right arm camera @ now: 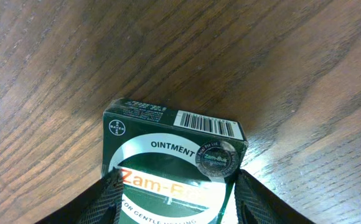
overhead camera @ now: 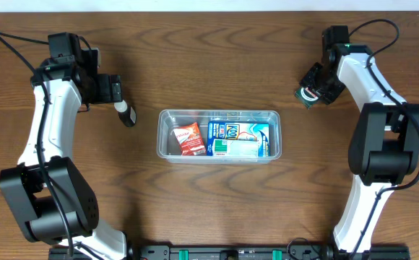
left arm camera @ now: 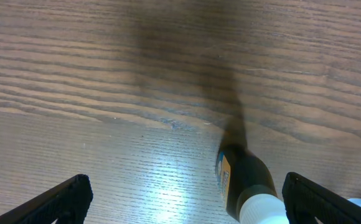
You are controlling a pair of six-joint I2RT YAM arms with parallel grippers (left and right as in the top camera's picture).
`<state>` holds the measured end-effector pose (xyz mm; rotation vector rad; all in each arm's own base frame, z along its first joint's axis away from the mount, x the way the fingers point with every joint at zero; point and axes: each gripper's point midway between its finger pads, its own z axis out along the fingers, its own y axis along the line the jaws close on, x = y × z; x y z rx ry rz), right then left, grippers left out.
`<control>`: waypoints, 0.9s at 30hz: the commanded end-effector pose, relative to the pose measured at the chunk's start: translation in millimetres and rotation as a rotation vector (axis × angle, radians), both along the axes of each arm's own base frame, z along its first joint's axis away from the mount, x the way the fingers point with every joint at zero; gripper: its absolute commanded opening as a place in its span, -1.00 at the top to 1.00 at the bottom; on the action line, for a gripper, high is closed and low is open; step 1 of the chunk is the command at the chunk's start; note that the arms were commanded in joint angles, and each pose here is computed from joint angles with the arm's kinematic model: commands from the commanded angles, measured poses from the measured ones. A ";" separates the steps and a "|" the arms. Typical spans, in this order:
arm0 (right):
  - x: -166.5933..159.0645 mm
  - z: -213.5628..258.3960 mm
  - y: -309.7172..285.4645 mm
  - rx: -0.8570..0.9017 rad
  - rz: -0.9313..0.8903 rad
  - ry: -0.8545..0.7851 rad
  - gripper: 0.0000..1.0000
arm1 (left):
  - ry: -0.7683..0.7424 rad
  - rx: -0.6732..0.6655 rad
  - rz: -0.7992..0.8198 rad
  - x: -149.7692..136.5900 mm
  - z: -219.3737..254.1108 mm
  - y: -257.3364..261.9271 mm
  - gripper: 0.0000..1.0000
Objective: Pack container
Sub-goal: 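Lift the Zam-Buk tin and carry it over the container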
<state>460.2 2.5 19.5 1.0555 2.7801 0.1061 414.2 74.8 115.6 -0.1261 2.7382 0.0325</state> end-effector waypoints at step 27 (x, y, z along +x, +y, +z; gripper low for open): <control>11.0 -14.8 9.4 -0.060 0.191 -0.057 -0.54 | 0.017 0.007 0.010 -2.0 -6.2 3.2 -0.96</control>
